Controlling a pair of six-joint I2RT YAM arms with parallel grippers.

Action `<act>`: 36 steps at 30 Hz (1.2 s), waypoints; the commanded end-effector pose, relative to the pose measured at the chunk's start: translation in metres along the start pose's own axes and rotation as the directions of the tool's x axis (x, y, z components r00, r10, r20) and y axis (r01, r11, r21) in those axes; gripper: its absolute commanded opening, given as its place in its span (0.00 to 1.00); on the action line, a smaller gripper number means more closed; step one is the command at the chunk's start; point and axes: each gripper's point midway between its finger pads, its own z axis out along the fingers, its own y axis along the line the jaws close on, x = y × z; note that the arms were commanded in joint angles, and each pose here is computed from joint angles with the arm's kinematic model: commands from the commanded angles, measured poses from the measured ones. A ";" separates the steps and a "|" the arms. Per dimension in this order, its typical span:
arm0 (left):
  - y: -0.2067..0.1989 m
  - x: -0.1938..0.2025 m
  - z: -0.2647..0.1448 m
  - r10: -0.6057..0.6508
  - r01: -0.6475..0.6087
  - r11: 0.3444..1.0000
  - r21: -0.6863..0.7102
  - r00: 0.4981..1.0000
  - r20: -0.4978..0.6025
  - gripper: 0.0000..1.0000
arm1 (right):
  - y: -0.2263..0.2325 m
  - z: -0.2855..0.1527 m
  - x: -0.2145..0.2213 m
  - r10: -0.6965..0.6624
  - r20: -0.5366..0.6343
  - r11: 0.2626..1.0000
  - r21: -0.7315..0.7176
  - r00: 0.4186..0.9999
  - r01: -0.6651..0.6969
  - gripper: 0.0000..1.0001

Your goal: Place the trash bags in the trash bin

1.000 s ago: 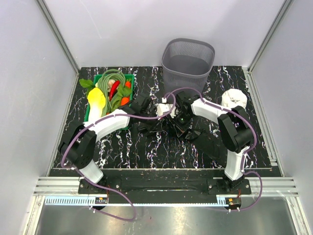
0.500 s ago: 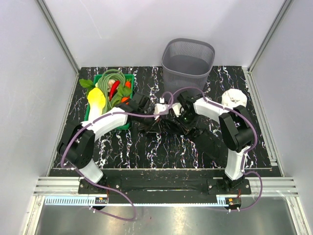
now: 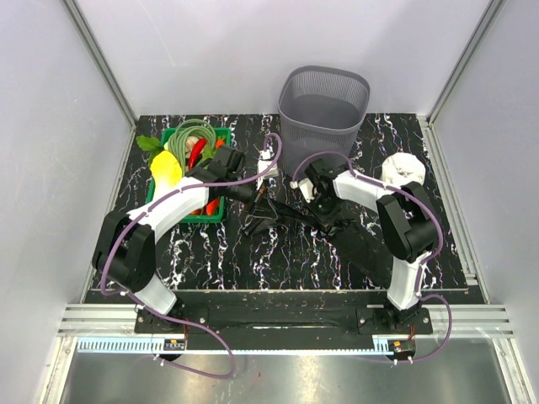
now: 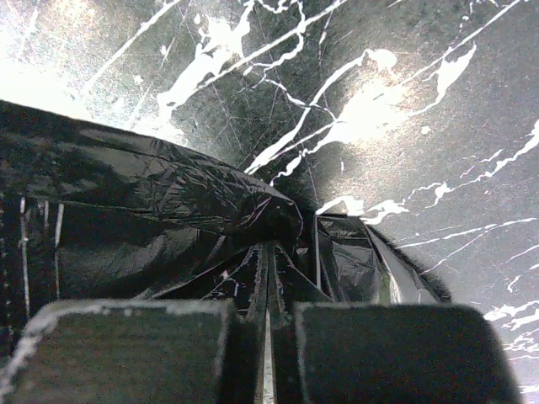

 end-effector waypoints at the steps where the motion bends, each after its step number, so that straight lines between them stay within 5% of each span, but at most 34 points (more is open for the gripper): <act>1: -0.008 -0.020 -0.008 0.095 -0.095 0.995 0.005 0.995 0.042 0.00 | -0.001 -0.005 -0.004 -0.005 0.045 1.000 -0.014 0.999 0.005 0.08; 4: -0.003 -0.011 -0.007 0.089 -0.089 0.996 -0.011 0.996 0.021 0.00 | -0.002 -0.028 -0.016 -0.009 0.101 0.999 -0.037 0.995 0.012 0.34; 9: 0.002 -0.003 -0.004 0.059 -0.060 0.998 -0.015 0.998 -0.007 0.00 | 0.011 -0.078 -0.035 -0.042 0.210 0.990 -0.125 0.977 0.070 0.56; 14: 0.019 -0.001 -0.004 0.011 -0.013 0.995 -0.098 1.000 -0.027 0.00 | 0.018 -0.115 -0.043 -0.104 0.312 0.983 -0.114 0.944 0.146 0.60; 18: 0.033 -0.005 0.000 -0.036 0.032 0.988 -0.150 0.999 -0.025 0.00 | 0.028 -0.128 -0.041 -0.153 0.361 0.969 -0.129 0.920 0.211 0.75; 23: 0.031 -0.013 0.003 -0.076 0.075 0.991 -0.108 0.997 -0.011 0.00 | 0.045 -0.112 -0.034 -0.180 0.402 0.947 -0.176 0.898 0.268 0.82; 25: 0.029 -0.016 0.004 -0.091 0.090 0.991 -0.095 0.996 -0.006 0.00 | 0.055 -0.104 -0.034 -0.205 0.432 0.934 -0.180 0.878 0.307 0.94; 36: 0.023 -0.020 0.005 -0.125 0.124 0.991 -0.056 0.992 -0.011 0.00 | 0.053 -0.066 -0.036 -0.230 0.450 0.939 -0.129 0.863 0.318 0.96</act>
